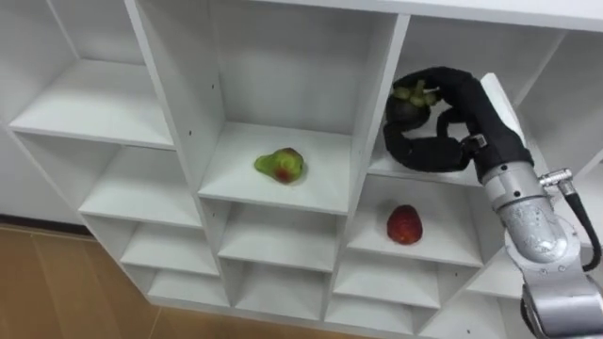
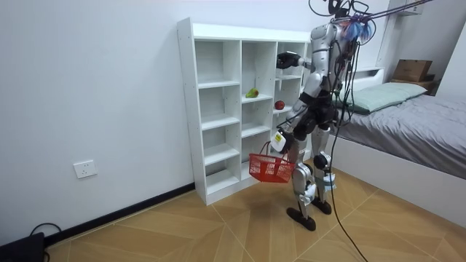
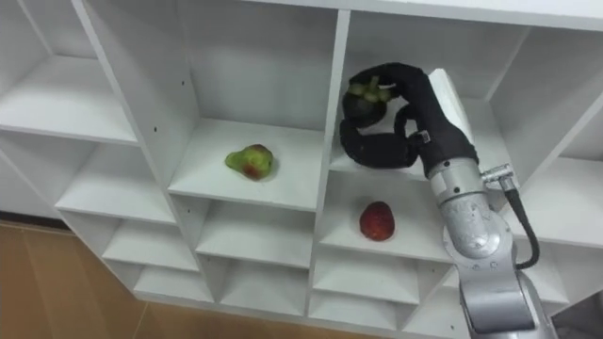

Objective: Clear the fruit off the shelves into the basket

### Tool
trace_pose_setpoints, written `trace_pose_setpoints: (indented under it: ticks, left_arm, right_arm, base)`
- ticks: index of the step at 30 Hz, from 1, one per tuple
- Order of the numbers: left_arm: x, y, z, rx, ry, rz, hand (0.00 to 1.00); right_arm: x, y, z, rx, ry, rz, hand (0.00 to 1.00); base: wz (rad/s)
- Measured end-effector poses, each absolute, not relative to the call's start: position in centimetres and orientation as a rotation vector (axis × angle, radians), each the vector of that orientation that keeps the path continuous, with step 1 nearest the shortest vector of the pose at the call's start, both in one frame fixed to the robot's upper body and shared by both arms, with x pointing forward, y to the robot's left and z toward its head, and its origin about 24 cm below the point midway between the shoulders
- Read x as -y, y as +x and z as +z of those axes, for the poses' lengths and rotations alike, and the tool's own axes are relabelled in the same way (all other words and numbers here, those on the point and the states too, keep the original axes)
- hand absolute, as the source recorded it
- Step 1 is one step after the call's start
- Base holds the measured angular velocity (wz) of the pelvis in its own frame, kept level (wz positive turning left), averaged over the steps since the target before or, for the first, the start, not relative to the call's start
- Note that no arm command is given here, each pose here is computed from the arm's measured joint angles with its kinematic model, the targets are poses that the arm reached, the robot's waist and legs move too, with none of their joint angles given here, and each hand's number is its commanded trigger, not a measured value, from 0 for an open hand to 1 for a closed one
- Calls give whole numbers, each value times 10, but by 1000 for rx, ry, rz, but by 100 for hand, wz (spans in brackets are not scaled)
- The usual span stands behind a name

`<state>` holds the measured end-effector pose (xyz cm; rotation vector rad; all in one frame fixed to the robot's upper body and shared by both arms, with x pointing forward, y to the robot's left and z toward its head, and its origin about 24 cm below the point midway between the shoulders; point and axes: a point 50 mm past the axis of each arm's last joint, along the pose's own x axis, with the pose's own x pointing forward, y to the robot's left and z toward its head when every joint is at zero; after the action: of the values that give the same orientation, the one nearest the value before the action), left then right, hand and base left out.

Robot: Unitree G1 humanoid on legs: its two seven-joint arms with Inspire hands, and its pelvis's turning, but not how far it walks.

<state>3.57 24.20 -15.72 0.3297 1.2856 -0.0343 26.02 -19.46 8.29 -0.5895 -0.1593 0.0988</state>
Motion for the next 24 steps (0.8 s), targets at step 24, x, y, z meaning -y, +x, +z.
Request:
trace_pose_setpoints:
  ticks: [24]
  left_arm:
    - [-216,104,-147,-1031,195,-3,100]
  right_arm:
    - [144,215,55,44,-530,476,100]
  base:
    - [-2]
